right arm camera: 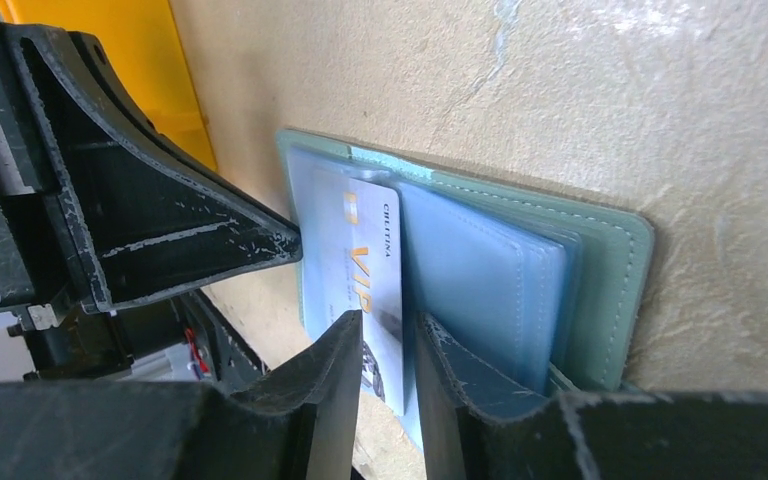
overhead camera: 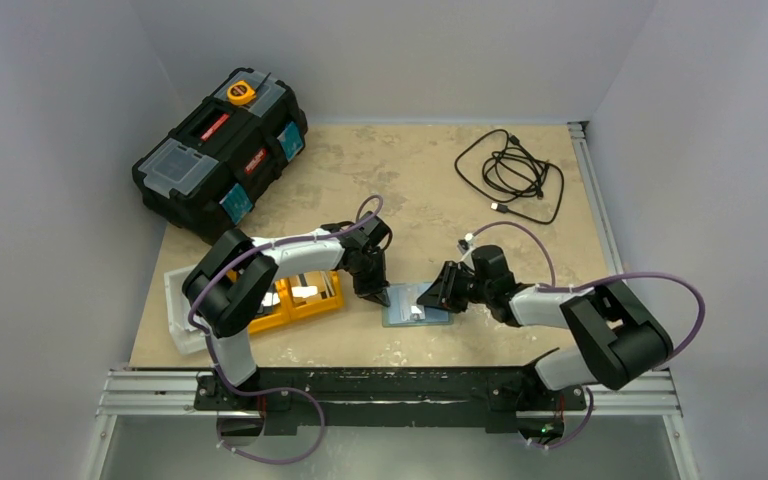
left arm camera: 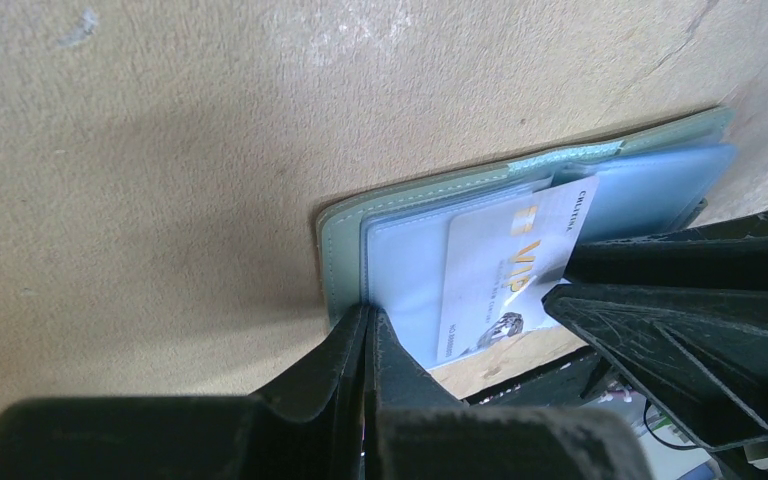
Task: Take the credit cards out of the card holder
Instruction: Remove the credit card from the card holder, then place the credit card in the storage box, then remove the credit card from the card holder.
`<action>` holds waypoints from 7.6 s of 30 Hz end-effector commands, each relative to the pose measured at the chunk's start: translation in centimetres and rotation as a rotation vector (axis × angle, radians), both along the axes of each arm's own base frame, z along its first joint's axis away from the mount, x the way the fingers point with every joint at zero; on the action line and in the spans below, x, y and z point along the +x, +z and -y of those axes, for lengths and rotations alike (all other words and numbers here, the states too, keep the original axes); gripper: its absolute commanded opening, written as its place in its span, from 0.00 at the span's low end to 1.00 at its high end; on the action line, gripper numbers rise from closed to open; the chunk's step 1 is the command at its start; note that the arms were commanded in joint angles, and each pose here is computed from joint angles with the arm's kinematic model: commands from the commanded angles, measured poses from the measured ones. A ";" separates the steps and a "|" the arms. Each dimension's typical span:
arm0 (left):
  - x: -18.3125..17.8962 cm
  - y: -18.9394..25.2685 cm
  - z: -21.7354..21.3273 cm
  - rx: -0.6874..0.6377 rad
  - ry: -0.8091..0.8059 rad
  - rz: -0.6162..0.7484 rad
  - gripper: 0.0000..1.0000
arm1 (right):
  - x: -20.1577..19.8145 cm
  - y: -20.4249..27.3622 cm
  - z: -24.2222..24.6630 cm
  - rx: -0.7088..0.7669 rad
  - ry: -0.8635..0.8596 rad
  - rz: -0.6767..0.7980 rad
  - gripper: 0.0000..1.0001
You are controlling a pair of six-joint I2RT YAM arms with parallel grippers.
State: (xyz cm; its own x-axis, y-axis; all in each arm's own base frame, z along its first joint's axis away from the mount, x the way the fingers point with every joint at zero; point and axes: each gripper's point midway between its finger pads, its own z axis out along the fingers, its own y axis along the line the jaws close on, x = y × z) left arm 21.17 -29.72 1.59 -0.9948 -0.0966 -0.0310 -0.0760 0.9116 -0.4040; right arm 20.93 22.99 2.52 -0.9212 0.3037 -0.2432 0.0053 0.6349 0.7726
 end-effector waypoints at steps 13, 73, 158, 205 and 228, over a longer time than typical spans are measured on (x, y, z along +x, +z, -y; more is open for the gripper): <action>0.0 -1.8 -2.5 0.125 0.008 0.002 0.00 | -0.3 -1.1 -0.4 0.028 0.026 -0.020 0.09; 0.5 18.4 1.4 -0.648 -0.127 0.282 0.57 | 1.8 18.0 -2.7 0.435 0.105 0.193 0.00; -2.0 12.5 -37.4 0.648 0.776 0.041 0.70 | 4.8 9.6 -1.9 -0.083 0.195 0.226 0.99; 1.5 12.6 -12.1 -0.136 0.162 0.304 0.76 | 0.5 1.2 -5.9 -0.727 0.055 0.145 0.61; 0.8 10.1 -8.0 -0.159 0.082 0.217 0.67 | -1.2 -2.0 -4.7 -0.582 0.128 0.063 0.05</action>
State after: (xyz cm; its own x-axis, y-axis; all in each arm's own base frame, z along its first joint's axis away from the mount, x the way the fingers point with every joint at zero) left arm 21.61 -19.44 11.72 -0.9495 -0.2152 -0.2283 -0.0705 0.8554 -0.5131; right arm 20.56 28.38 1.87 -0.9031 0.0084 -0.4293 -0.1166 0.9574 0.2640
